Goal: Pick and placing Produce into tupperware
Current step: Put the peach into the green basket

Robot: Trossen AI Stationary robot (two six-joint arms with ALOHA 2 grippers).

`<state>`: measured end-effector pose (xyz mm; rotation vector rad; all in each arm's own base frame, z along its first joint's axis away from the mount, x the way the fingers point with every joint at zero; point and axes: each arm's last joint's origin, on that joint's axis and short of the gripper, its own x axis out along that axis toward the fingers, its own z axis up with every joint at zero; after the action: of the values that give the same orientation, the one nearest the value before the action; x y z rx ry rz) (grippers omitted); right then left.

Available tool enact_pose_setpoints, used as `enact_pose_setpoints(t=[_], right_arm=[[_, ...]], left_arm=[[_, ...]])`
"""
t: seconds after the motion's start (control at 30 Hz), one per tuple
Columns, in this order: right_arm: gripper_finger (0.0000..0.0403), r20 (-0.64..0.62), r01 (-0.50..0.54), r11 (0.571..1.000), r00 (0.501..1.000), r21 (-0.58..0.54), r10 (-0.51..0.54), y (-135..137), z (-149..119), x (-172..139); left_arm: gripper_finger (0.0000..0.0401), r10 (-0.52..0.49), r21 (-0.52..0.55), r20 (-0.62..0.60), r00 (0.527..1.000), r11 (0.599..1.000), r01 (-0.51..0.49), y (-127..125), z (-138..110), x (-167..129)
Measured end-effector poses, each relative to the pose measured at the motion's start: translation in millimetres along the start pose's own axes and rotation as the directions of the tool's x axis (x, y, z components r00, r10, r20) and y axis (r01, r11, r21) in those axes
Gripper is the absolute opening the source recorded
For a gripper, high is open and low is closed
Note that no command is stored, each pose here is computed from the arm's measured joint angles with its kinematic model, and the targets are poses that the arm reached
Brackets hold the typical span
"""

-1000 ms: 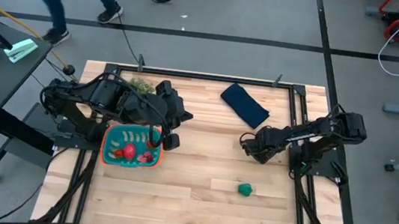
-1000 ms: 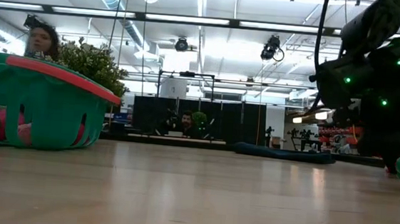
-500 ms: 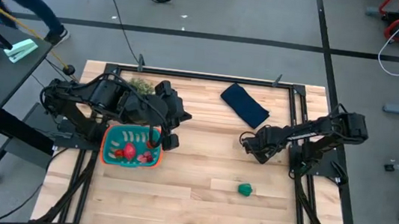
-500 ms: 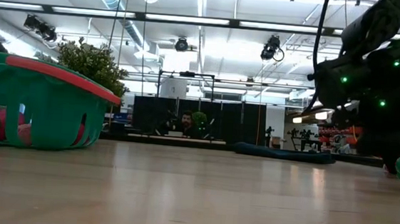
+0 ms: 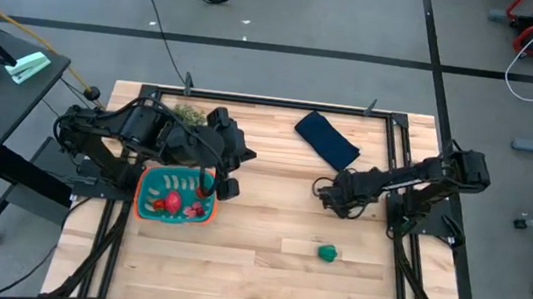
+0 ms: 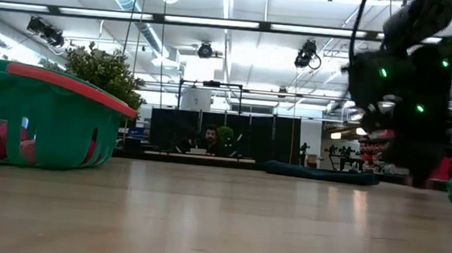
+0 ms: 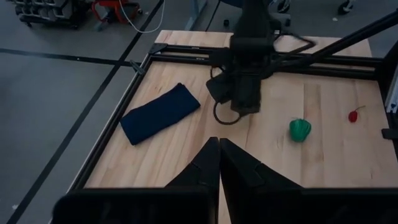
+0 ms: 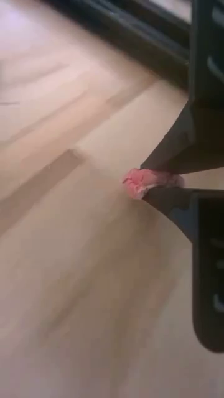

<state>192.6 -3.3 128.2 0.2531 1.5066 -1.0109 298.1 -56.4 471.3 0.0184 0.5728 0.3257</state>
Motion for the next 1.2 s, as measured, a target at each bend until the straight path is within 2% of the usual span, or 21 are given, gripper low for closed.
enact_pose_setpoints(t=[0.07,0.13,0.2,0.23,0.27,0.33,0.4,0.47,0.5,0.53,0.57,0.63,0.73,0.8,0.93,1.03,1.13,1.2], right_arm=[[0.0027,0.089,-0.056,0.998,0.995,0.008,0.055,9,7,-15],[0.0026,0.217,-0.141,0.990,0.967,0.026,0.132,21,17,-35],[0.0025,0.376,-0.254,0.966,0.901,0.052,0.217,34,28,-56],[0.0025,0.475,-0.321,0.945,0.842,0.059,0.256,42,35,-68],[0.0027,0.569,-0.391,0.919,0.767,0.047,0.297,50,42,-80],[0.0031,0.720,-0.535,0.845,0.578,-0.023,0.385,65,55,-104],[0.0035,0.819,-0.658,0.739,0.339,-0.144,0.462,76,65,-128],[0.0038,0.851,-0.705,0.650,0.128,-0.284,0.510,83,71,-146],[0.0039,0.848,-0.701,0.622,0.046,-0.349,0.528,87,72,-152],[0.0039,0.843,-0.691,0.607,-0.006,-0.393,0.538,91,74,-156],[0.0039,0.839,-0.685,0.600,-0.031,-0.414,0.543,96,75,-159],[0.0039,0.836,-0.686,0.592,-0.044,-0.423,0.547,108,80,-164],[0.0039,0.828,-0.676,0.598,-0.034,-0.431,0.559,134,94,-168],[0.0040,0.820,-0.653,0.624,0.008,-0.429,0.572,153,106,-169],[0.0041,0.784,-0.608,0.670,0.123,-0.425,0.608,182,132,-168],[0.0040,0.759,-0.592,0.681,0.171,-0.431,0.628,199,149,-165],[0.0042,0.735,-0.605,0.651,0.152,-0.459,0.660,214,165,-163],[0.0046,0.706,-0.615,0.610,0.119,-0.499,0.698,222,174,-163]], left_arm=[[0.0013,0.001,-0.001,0.000,1.000,1.000,-0.001,0,0,0],[0.0012,0.002,-0.001,0.001,1.000,1.000,-0.002,0,0,0],[0.0015,0.001,-0.001,0.000,1.000,1.000,-0.001,0,0,0],[0.0017,0.001,-0.001,0.000,1.000,1.000,-0.001,0,0,0],[0.0018,0.001,-0.001,0.001,1.000,1.000,-0.001,0,0,0],[0.0021,0.000,-0.001,0.000,1.000,1.000,0.000,0,0,0],[0.0022,0.001,-0.006,0.001,1.000,1.000,0.000,0,0,0],[0.0020,0.001,-0.025,0.000,1.000,1.000,-0.001,0,0,0],[0.0019,0.001,-0.028,0.000,1.000,1.000,-0.001,0,0,0],[0.0017,0.000,-0.031,0.000,1.000,1.000,0.000,0,0,0],[0.0015,0.000,-0.033,0.000,1.000,0.999,0.000,0,0,0],[0.0012,-0.001,-0.032,0.002,1.000,0.999,0.001,0,0,0],[0.0014,-0.001,-0.031,0.007,1.000,1.000,0.001,0,1,0],[0.0017,0.002,-0.036,0.011,1.000,0.999,-0.002,1,2,1],[0.0023,0.005,-0.034,0.007,1.000,0.999,-0.004,2,1,1],[0.0024,0.006,-0.020,0.000,1.000,1.000,-0.006,2,0,1],[0.0021,0.005,0.001,-0.003,1.000,1.000,-0.005,2,0,1],[0.0017,0.007,0.005,-0.007,1.000,1.000,-0.007,2,0,1]])
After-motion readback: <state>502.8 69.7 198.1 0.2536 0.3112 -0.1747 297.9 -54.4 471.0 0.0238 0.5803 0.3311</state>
